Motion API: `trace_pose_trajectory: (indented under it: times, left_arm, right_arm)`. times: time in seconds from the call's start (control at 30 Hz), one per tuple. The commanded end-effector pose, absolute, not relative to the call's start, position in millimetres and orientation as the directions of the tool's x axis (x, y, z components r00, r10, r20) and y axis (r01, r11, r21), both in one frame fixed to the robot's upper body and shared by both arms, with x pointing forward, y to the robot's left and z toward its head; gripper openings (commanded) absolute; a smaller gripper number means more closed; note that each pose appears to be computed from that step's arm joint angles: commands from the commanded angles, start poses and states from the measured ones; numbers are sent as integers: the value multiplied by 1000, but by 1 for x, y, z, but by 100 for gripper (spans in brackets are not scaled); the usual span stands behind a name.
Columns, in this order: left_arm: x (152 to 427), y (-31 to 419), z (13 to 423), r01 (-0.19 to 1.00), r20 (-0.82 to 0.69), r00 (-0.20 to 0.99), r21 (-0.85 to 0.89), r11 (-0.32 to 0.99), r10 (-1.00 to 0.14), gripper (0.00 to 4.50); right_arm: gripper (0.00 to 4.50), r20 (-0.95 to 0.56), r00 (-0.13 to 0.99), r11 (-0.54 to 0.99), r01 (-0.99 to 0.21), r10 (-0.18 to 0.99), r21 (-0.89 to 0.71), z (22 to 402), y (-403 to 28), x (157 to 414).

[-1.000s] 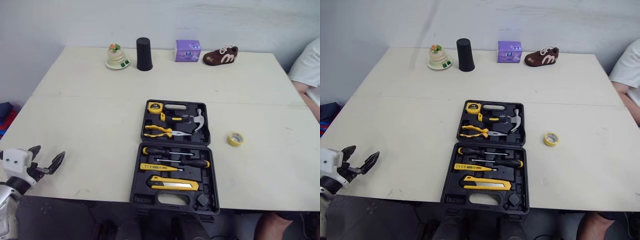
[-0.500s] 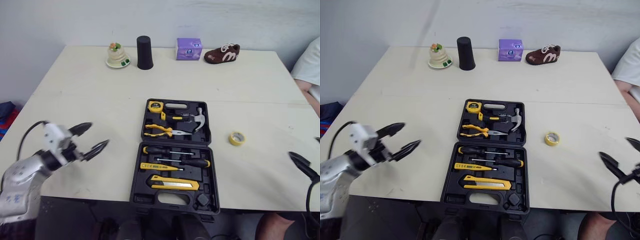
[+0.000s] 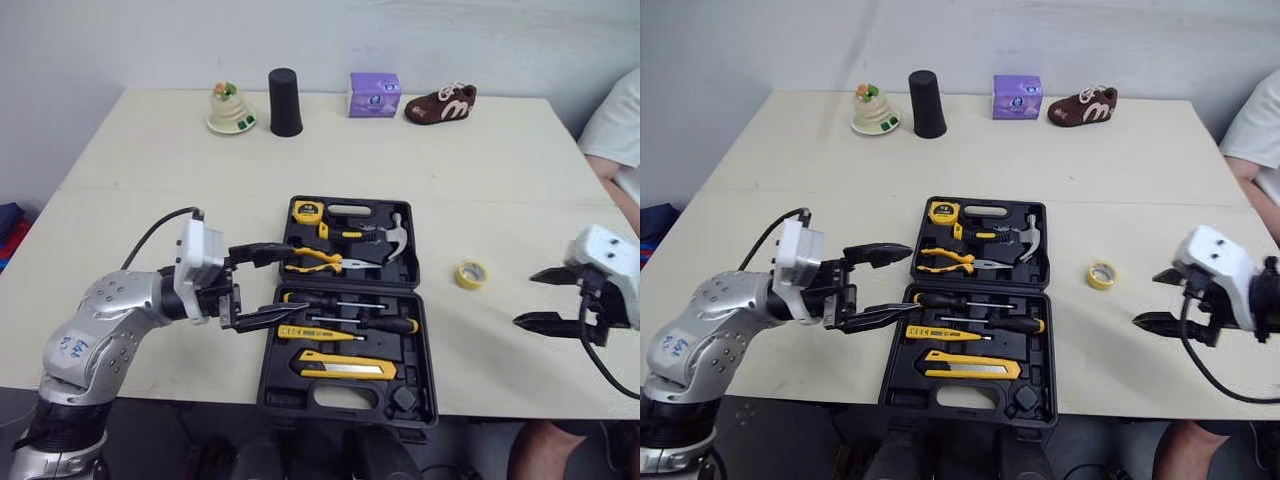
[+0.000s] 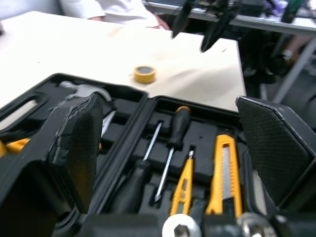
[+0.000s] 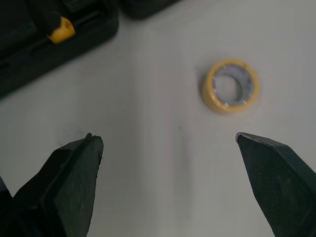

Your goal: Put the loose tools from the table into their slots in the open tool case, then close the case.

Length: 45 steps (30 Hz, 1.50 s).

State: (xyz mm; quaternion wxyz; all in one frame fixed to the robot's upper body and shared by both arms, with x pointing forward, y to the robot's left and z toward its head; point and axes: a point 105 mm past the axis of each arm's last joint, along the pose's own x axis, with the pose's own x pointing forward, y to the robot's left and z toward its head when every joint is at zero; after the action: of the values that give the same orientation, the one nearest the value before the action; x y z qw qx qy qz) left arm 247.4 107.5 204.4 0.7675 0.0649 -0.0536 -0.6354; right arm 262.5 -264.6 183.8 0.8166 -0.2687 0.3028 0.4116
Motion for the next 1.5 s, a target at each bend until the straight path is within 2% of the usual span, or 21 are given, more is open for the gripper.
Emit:
trace_pose_trajectory:
  times: [0.03, 0.27, 0.47, 0.87, 1.07, 1.17, 1.23, 1.27, 1.33, 1.37, 1.4, 1.43, 1.5]
  left_arm:
    - [241, 96, 214, 971, 17, 126, 205, 127, -992, 448]
    - [242, 94, 210, 968, 18, 150, 199, 150, -989, 448]
    - [236, 93, 206, 971, -3, 145, 192, 142, -989, 448]
    - [233, 91, 208, 967, -5, 144, 213, 140, -990, 448]
    - [227, 88, 211, 968, 6, 96, 231, 95, -995, 448]
    - [227, 89, 211, 968, 4, 93, 235, 92, -996, 450]
    - [227, 89, 211, 968, 5, 92, 236, 91, -996, 450]
    - [227, 89, 211, 968, 3, 89, 235, 87, -996, 450]
    - [226, 89, 211, 969, 2, 83, 235, 81, -997, 450]
    - [226, 89, 211, 969, 2, 80, 235, 79, -997, 450]
    - [225, 88, 209, 975, -6, 68, 214, 65, -998, 450]
    - [224, 88, 208, 981, -13, 54, 188, 51, -998, 450]
    - [222, 89, 206, 985, -26, 37, 167, 32, -999, 450]
  right_arm:
    - [450, -772, 419, 441, -875, 479, -202, 177, -257, 276]
    - [450, -831, 337, 339, -921, 442, -193, 172, -239, 301]
    - [450, -853, 342, 319, -921, 393, -223, 167, -243, 321]
    - [450, -886, 307, 316, -928, 347, -198, 156, -256, 333]
    - [450, -882, 314, 304, -929, 353, -209, 152, -253, 339]
    - [366, -874, 327, 293, -929, 358, -227, 155, -251, 341]
    - [275, -874, 328, 289, -929, 358, -231, 156, -251, 341]
    - [215, -875, 328, 287, -929, 356, -232, 156, -252, 341]
    - [139, -878, 328, 280, -931, 348, -236, 155, -254, 339]
    - [84, -879, 329, 280, -930, 345, -239, 154, -255, 339]
    - [64, -873, 343, 280, -926, 346, -253, 154, -255, 340]
    - [3, -865, 356, 272, -924, 353, -269, 154, -254, 342]
    - [1, -852, 371, 260, -922, 369, -288, 156, -253, 342]
